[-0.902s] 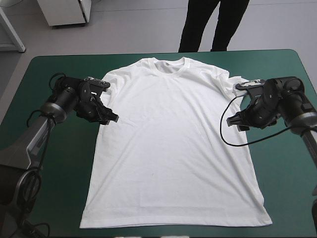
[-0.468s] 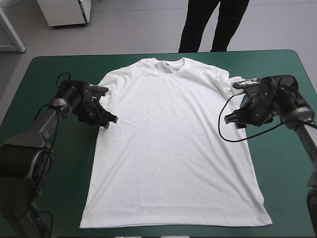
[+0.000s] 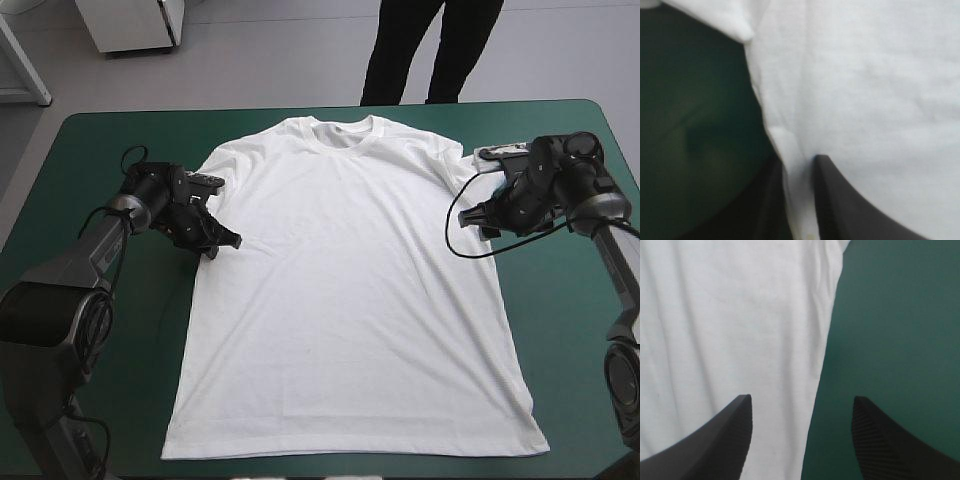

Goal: Fold the cloth

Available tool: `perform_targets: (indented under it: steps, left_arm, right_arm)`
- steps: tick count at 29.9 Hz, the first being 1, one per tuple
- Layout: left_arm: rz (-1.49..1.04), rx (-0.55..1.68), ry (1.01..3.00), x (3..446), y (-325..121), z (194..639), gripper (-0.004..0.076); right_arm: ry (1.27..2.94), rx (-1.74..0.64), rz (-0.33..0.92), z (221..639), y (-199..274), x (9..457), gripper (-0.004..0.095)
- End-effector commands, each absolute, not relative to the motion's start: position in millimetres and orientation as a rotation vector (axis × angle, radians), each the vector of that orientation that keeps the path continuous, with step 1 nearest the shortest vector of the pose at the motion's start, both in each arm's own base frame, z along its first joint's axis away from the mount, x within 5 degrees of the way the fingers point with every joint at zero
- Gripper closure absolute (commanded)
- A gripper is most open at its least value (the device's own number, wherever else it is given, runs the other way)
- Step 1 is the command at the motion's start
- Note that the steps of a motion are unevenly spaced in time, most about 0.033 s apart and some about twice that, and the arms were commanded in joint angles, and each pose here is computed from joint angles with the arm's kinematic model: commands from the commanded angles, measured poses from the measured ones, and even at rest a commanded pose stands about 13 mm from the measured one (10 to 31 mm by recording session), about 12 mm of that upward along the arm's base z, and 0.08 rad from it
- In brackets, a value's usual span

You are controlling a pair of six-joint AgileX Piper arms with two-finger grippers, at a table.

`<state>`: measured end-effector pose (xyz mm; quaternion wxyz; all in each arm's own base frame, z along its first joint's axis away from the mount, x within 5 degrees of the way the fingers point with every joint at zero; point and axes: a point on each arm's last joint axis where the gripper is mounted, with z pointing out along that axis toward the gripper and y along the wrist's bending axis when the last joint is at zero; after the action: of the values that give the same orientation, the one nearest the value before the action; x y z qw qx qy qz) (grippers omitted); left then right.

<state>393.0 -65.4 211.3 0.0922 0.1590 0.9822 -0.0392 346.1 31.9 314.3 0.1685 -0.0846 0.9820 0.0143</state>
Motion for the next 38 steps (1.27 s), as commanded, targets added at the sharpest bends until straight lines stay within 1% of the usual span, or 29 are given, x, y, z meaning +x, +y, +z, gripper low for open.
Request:
perform_targets:
  steps: [1,4,6,14,24,36,38]
  left_arm:
    - [-0.203,0.458,2.914,392.6,-74.7,210.8,0.068]
    - [-0.202,0.5,2.915,392.4,-79.5,207.7,0.0747]
    - [-0.208,0.521,2.91,391.7,-82.7,207.8,0.0746]
    - [-0.281,0.523,2.904,390.5,-87.8,209.3,0.0746]
    - [-0.289,0.566,2.896,390.8,-89.5,214.9,0.0746]
    - [-0.29,0.584,2.872,389.7,-89.6,221.3,0.0746]
    - [-0.303,0.581,2.869,389.4,-90.3,222.3,0.0746]
  right_arm:
    - [2.686,-0.173,0.076,344.2,20.3,348.9,0.0354]
    - [2.685,-0.159,0.094,342.6,13.4,355.1,0.0354]
    - [2.687,-0.163,0.114,339.4,12.8,358.2,0.0354]
    - [2.781,-0.197,0.141,299.6,13.8,381.8,0.0354]
    - [2.802,-0.198,0.153,282.1,14.6,414.0,0.0354]
    - [2.887,-0.211,0.158,253.5,15.4,422.8,0.0354]
    - [2.909,-0.225,0.16,248.4,18.4,423.1,0.0383]
